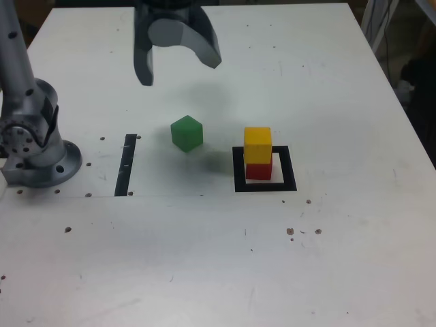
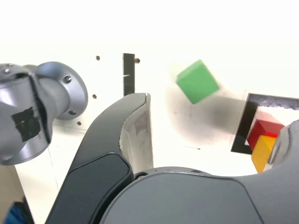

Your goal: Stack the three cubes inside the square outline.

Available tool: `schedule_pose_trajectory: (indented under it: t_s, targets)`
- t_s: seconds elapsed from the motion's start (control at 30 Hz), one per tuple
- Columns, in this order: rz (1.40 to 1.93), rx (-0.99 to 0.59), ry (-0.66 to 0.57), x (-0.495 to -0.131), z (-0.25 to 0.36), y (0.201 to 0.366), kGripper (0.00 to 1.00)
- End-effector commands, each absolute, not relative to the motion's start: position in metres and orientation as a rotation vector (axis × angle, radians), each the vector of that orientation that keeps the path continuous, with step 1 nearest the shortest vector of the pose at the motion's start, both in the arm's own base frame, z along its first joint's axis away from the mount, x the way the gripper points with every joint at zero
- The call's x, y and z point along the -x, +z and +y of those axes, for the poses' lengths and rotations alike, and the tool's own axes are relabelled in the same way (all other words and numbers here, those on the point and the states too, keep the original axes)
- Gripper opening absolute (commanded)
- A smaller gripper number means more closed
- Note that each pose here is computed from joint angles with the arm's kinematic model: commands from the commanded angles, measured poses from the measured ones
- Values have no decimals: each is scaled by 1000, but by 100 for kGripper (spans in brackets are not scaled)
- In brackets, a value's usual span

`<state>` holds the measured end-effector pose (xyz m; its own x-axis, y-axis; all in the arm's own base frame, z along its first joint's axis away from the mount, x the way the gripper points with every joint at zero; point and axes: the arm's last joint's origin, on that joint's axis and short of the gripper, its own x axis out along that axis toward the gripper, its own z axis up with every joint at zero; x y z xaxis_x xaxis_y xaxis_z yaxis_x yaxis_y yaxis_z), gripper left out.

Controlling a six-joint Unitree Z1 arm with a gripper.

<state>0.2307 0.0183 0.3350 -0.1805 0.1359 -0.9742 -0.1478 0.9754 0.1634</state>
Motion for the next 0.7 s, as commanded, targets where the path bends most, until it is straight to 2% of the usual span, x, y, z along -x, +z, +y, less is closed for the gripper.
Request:
schedule_pose_trajectory:
  t_s: [0.0,0.27,0.53,0.67]
  targets:
    - [1756,27,267,-233,19,329,97]
    - [1810,111,318,-240,19,306,97]
    - [1782,250,309,-239,35,260,99]
    - [1780,298,312,-234,41,245,100]
